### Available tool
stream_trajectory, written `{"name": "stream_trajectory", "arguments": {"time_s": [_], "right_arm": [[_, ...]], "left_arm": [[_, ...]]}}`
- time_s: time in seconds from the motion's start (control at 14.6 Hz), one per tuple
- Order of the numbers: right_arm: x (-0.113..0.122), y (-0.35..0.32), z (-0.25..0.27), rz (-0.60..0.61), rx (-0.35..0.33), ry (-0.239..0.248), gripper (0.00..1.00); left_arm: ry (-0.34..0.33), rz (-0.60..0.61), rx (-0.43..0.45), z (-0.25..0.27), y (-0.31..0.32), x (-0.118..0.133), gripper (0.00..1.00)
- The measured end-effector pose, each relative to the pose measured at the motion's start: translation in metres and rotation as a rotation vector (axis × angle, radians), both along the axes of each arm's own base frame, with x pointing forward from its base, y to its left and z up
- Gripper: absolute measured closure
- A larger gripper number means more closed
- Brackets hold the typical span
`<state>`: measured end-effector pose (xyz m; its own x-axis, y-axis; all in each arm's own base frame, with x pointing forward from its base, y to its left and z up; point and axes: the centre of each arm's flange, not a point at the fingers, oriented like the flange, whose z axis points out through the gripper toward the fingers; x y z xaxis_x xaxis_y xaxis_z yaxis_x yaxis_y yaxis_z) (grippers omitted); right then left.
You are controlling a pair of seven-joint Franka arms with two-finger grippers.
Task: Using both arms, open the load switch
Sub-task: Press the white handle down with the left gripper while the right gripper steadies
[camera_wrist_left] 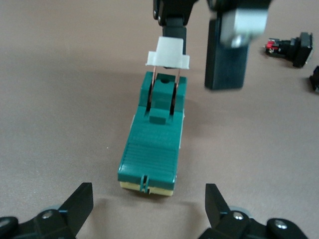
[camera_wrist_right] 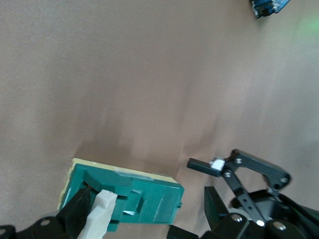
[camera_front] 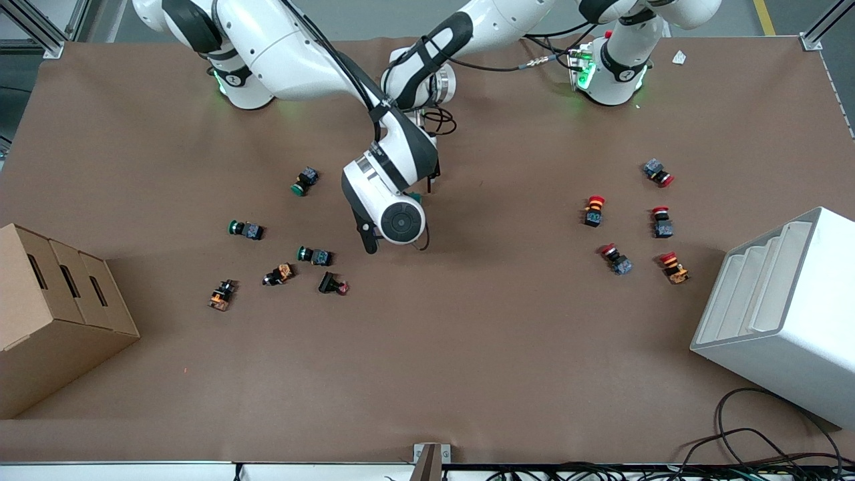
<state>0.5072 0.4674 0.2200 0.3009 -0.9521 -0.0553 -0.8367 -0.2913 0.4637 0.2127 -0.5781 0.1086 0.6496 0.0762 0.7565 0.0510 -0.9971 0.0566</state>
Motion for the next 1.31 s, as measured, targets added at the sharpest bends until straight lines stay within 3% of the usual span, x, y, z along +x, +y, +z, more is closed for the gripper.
{"name": "stream_trajectory", "arguments": {"time_s": [0.41, 0.76, 1.31], "right_arm": [[-0.003, -0.001, 0.011, 0.013, -0.018, 0.033, 0.0], [-0.009, 0.003, 0.014, 0.025, -0.023, 0.054, 0.0], [-0.04, 0.022, -0.001, 0.071, -0.028, 0.087, 0.0]], "left_arm": [[-0.132, -0.032, 0.013, -0.023, 0.005, -0.012, 0.0], [-0.137, -0.034, 0.015, -0.024, 0.005, -0.013, 0.0], [-0.141, -0.036, 0.017, -0.024, 0.005, -0.013, 0.0]]}}
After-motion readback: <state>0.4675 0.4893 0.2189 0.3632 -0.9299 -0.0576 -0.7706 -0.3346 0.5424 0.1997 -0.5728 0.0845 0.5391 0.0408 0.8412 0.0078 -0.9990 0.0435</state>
